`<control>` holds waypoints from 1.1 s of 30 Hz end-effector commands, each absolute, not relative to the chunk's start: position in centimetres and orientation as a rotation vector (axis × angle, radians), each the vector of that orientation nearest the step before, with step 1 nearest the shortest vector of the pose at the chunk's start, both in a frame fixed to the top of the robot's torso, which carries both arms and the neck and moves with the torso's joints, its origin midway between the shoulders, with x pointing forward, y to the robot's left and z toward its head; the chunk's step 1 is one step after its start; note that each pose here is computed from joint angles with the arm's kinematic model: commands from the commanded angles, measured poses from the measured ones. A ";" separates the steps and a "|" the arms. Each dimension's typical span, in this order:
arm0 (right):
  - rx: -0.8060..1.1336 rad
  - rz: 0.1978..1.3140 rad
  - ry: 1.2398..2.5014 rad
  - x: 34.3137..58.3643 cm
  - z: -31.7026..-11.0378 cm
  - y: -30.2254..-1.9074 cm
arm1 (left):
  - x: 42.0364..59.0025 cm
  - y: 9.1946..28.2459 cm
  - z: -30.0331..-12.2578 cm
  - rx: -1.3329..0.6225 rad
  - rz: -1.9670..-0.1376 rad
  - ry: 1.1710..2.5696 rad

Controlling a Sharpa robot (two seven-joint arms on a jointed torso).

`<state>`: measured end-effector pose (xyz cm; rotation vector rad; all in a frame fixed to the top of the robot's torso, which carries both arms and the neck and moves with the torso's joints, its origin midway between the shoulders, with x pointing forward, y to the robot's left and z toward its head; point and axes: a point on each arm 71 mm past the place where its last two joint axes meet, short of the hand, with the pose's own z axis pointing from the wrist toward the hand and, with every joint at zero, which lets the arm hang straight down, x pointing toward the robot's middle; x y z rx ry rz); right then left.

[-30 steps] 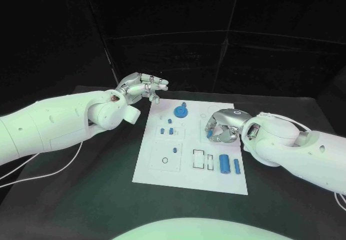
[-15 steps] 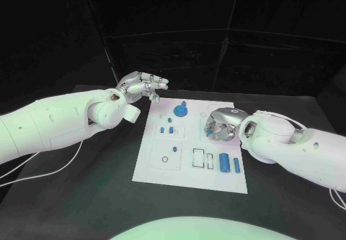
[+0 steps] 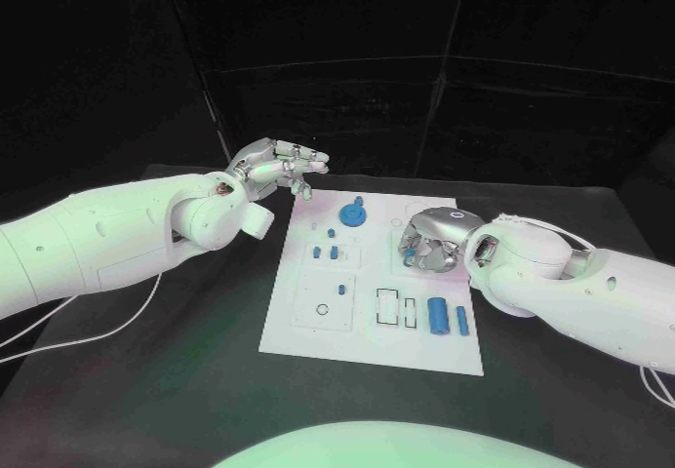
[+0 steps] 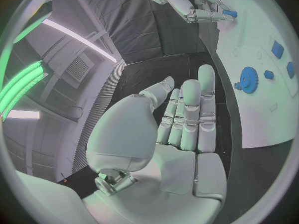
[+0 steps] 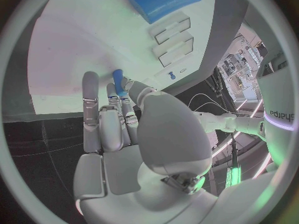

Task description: Assemble the parts on the task board

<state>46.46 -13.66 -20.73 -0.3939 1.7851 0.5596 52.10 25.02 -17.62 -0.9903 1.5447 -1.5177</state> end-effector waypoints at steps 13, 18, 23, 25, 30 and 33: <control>-0.345 0.615 1.714 45.2 -19.3 -14.0 | 52.0 25.1 -17.5 -0.983 -1.526 1.546; -0.335 0.634 1.697 44.9 -18.6 -14.0 | 52.0 25.1 -17.5 -0.982 -1.526 1.546; -0.323 0.685 1.654 44.4 -17.1 -13.5 | 52.0 25.1 -17.5 -0.982 -1.527 1.545; -0.319 0.717 1.638 44.0 -16.6 -13.0 | 52.0 25.1 -17.5 -0.982 -1.527 1.545; -0.320 0.814 1.611 43.0 -15.8 -11.1 | 52.0 25.0 -17.5 -0.981 -1.529 1.546; -0.328 0.872 1.593 42.5 -15.4 -9.7 | 52.0 24.9 -17.5 -0.980 -1.530 1.546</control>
